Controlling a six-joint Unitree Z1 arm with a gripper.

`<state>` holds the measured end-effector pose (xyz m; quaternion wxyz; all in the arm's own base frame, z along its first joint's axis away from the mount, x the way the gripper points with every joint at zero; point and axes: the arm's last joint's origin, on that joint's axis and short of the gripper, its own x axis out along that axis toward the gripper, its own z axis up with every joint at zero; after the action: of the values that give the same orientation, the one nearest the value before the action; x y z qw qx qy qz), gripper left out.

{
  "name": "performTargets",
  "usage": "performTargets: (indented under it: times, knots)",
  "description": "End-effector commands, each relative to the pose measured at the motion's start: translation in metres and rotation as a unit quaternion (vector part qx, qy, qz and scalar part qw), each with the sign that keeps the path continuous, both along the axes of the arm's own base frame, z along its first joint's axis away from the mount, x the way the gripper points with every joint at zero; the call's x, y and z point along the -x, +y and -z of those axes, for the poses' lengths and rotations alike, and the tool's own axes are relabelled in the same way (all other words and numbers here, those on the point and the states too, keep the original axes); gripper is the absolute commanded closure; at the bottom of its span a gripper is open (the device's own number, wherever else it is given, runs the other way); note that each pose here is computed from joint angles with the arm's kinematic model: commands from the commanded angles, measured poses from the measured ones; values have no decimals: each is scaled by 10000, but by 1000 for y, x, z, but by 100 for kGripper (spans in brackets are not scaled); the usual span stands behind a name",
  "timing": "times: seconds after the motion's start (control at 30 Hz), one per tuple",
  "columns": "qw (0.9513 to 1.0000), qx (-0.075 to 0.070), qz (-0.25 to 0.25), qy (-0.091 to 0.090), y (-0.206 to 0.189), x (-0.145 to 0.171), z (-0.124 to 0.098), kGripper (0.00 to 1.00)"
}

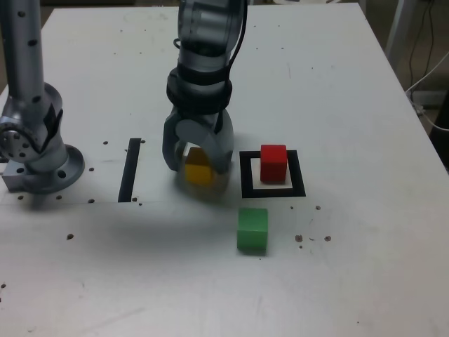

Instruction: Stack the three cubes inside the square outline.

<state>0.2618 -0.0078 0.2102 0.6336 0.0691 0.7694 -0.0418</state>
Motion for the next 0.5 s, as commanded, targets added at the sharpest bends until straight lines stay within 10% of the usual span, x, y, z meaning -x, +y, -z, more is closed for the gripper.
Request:
performTargets:
  times: [0.0, 0.47]
  knots:
    - [10000, -10, 18, -40, 0, -2, 1, 62]
    - [9998, 82, 5, -201, -2, -9, -1, 85]
